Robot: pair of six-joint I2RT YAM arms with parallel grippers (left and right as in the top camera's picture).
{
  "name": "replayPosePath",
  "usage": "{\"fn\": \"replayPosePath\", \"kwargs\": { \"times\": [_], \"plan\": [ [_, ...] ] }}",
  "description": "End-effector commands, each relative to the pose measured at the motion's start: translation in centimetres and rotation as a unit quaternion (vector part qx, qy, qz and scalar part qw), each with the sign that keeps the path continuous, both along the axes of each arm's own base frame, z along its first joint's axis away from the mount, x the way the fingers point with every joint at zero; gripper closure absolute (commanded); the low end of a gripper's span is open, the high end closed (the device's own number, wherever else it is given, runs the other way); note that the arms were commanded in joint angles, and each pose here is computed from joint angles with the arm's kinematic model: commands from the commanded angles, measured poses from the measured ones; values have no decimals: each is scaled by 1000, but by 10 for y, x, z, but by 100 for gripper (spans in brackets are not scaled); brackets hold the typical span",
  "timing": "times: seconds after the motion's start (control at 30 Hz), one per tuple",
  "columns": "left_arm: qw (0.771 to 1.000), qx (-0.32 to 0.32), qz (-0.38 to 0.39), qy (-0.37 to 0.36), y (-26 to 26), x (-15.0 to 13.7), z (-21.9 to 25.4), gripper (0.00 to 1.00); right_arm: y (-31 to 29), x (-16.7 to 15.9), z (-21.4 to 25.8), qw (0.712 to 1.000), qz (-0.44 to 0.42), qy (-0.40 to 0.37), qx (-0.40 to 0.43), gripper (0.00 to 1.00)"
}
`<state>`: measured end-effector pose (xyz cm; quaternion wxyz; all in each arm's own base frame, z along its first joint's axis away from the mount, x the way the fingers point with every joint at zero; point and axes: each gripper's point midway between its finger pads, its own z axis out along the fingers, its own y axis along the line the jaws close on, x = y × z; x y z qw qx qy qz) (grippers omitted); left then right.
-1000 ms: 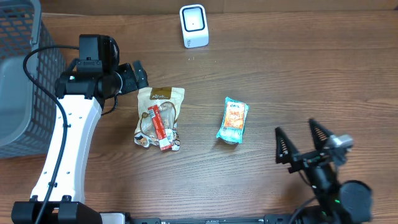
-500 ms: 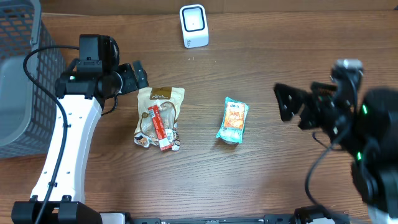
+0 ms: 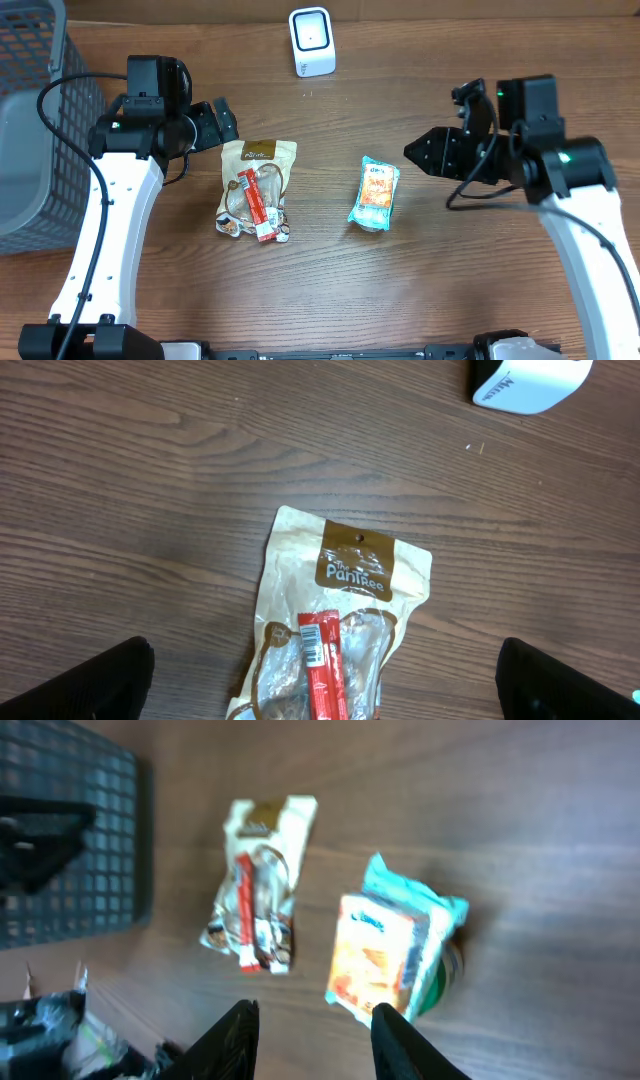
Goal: Scan the item barcode
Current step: 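Move the right gripper over the teal pack at table center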
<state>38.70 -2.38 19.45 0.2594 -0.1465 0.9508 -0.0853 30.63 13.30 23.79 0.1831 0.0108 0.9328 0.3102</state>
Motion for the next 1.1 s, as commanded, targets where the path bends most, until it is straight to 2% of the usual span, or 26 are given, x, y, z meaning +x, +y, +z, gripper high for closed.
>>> {"fn": "replayPosePath", "kwargs": {
  "times": [0.0, 0.4, 0.83, 1.07],
  "plan": [
    [1000, 8, -9, -9, 2, 1, 5, 0, 3, 3, -8, 1000, 5, 24, 4, 62],
    [1000, 8, -9, -9, 2, 1, 5, 0, 2, -1, -63, 994, 5, 93, -56, 62],
    [1000, 8, -9, -9, 2, 1, 5, 0, 22, -3, -96, 995, 24, 81, -58, 62],
    [1000, 8, -9, -9, 2, 1, 5, 0, 18, -3, -110, 990, -9, 84, -110, 63]
  ]
}}
